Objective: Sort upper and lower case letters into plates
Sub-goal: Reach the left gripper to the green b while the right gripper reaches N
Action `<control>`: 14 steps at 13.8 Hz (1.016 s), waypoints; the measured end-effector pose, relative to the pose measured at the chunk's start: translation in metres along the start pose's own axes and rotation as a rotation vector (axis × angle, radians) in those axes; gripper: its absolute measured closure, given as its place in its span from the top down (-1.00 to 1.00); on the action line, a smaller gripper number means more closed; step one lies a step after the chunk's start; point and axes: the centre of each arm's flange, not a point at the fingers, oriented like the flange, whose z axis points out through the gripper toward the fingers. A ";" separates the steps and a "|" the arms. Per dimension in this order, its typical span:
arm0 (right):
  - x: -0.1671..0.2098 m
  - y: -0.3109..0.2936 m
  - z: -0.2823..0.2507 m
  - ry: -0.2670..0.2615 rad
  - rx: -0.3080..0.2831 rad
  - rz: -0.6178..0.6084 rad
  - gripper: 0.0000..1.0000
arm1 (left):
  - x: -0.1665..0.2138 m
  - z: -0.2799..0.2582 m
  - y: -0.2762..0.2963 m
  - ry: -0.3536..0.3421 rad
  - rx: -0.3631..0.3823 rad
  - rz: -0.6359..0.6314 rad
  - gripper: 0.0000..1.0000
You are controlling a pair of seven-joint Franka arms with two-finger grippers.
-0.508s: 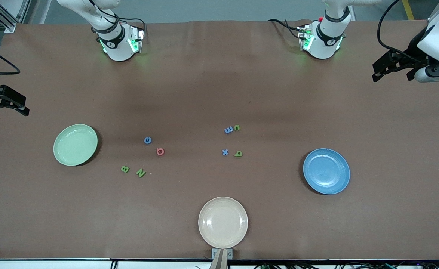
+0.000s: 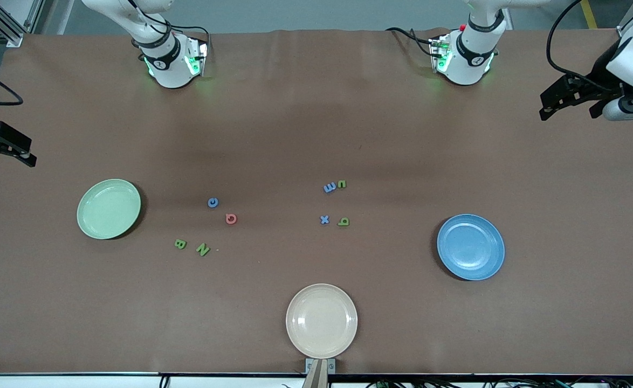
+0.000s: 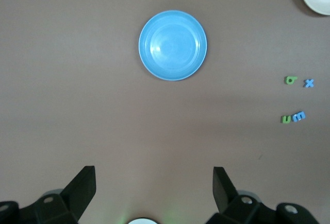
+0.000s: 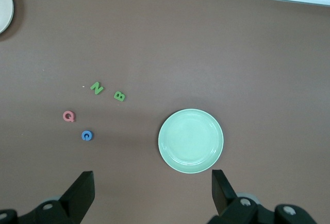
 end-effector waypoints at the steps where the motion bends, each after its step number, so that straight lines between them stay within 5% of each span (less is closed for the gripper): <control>1: 0.000 0.000 -0.003 0.005 -0.001 0.000 1.00 | 0.007 0.001 0.002 0.000 -0.002 0.004 1.00; 8: 0.008 -0.017 0.006 -0.005 0.005 -0.030 1.00 | 0.066 0.104 0.105 -0.029 -0.084 0.031 1.00; 14: 0.033 -0.063 0.044 -0.027 0.045 -0.112 1.00 | 0.056 0.226 0.257 -0.034 -0.071 -0.129 1.00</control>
